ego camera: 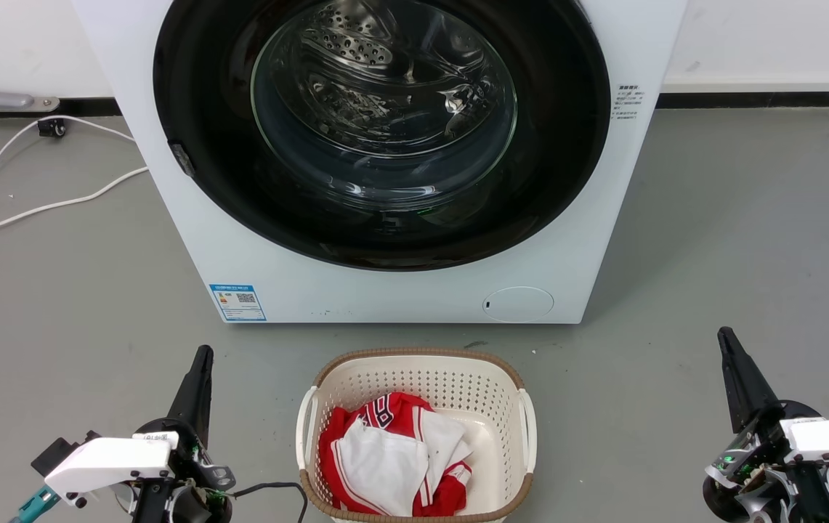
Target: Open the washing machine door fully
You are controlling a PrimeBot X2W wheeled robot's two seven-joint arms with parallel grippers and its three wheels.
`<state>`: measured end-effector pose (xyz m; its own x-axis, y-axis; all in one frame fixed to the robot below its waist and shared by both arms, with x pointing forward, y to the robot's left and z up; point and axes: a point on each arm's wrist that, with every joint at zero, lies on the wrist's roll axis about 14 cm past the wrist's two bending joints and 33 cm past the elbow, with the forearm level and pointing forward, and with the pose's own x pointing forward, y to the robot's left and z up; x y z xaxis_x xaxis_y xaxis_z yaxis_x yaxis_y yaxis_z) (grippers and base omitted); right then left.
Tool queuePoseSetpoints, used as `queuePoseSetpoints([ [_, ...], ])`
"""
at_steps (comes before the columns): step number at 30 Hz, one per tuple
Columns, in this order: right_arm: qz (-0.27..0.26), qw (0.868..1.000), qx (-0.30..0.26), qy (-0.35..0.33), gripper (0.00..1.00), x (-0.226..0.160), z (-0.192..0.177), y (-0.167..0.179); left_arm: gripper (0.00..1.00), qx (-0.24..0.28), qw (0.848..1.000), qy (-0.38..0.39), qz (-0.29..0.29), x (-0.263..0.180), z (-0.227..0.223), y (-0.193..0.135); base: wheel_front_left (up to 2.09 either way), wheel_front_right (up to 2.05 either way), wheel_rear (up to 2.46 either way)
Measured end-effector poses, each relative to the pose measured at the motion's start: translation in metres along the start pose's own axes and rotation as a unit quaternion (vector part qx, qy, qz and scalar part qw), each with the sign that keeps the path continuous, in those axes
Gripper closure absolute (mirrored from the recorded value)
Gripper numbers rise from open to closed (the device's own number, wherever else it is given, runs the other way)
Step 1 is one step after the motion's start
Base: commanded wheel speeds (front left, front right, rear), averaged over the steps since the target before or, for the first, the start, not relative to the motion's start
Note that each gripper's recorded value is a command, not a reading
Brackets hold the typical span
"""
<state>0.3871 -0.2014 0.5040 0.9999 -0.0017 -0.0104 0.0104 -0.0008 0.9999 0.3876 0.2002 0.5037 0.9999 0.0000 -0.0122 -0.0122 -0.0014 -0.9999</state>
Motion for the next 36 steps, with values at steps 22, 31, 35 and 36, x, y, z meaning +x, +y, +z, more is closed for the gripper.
queuePoseSetpoints([
  [22, -0.024, 1.0, 0.002, -0.004, 0.0, -0.008, 0.001, -0.017, 0.0, -0.003, 1.0, 0.0, 0.023, -0.007, -0.003, 0.016, 0.0, 0.0, 0.0],
  [31, -0.009, 1.0, -0.021, -0.014, 0.0, -0.006, -0.001, -0.006, 0.0, 0.007, 1.0, -0.004, 0.005, -0.003, -0.009, 0.004, 0.0, 0.0, 0.0],
  [35, 0.002, 0.999, -0.051, -0.02, 0.0, -0.005, 0.001, 0.001, 0.0, 0.024, 1.0, -0.008, -0.006, -0.001, -0.009, -0.004, 0.0, 0.0, 0.0],
  [36, 0.005, 0.998, -0.061, -0.021, 0.0, -0.005, 0.001, 0.004, 0.0, 0.03, 0.999, -0.01, -0.01, 0.0, -0.009, -0.006, 0.0, 0.0, 0.0],
])
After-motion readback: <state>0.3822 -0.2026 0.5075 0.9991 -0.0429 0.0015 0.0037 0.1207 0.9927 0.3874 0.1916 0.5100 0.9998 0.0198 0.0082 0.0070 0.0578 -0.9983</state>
